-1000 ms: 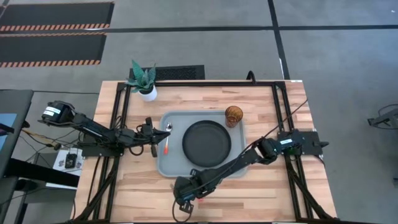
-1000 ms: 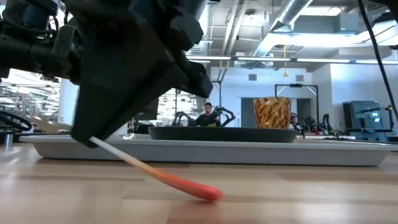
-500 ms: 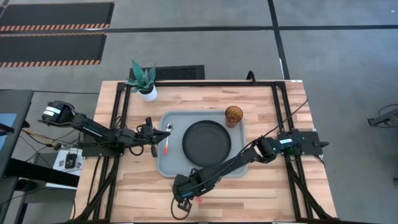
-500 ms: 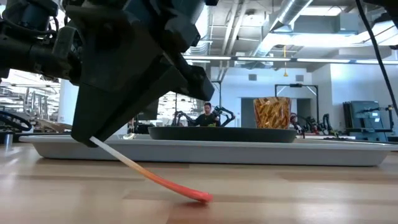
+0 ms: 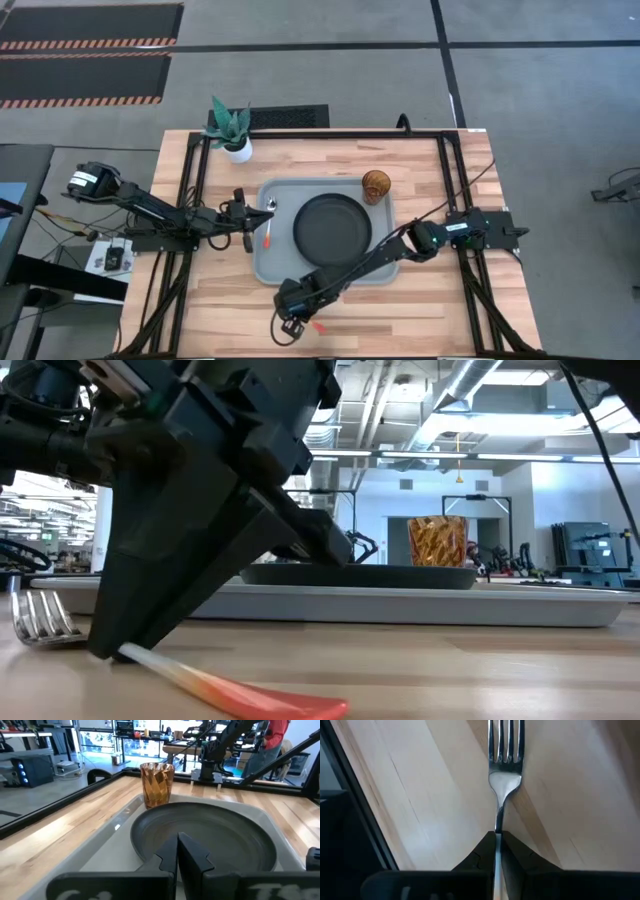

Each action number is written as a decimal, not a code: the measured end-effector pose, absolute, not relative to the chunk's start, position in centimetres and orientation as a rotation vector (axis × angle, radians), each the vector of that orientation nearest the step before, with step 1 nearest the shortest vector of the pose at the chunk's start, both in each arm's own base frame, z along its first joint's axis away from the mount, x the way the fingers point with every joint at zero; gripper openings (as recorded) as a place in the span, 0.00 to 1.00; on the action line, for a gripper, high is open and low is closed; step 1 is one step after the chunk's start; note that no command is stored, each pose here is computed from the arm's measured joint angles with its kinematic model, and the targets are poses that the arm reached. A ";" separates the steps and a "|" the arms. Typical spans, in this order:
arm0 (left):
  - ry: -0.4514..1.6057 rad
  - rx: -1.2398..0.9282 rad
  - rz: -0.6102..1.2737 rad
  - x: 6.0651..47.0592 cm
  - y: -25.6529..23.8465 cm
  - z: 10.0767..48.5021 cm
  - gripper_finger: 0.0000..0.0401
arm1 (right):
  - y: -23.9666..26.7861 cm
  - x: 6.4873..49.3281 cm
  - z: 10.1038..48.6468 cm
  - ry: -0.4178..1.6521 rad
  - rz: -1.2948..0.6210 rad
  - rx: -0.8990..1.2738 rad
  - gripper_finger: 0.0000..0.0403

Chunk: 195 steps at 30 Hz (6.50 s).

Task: Pick and place plate/cup/fork/spoon on tray
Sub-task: Put the orange fork on the gray tray to the right of the orange spoon

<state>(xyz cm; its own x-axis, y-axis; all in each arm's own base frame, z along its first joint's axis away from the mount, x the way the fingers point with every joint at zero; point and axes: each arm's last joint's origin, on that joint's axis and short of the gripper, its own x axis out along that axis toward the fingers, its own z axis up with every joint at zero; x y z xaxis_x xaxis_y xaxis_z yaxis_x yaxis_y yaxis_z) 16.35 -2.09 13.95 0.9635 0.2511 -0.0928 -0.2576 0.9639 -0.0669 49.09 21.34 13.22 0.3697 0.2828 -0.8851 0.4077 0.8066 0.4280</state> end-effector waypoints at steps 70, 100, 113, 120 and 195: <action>0.393 -0.266 0.188 20.6 -10.9 21.2 0.00 | 8.8 30.3 18.3 0.371 -0.012 0.024 0.01; 0.664 -1.079 0.490 30.0 -22.4 26.6 0.00 | 4.1 19.5 23.5 0.252 -0.052 0.023 0.03; 0.552 -1.195 0.629 30.3 -21.5 29.7 0.00 | 3.8 19.6 27.1 0.227 -0.037 0.067 0.02; 0.556 -1.373 0.821 33.3 -20.3 26.0 0.00 | 3.5 19.3 27.7 0.251 0.125 -0.025 0.01; 1.244 -1.524 1.481 40.3 -21.4 14.3 0.11 | -0.7 13.9 29.0 0.264 0.183 0.003 0.01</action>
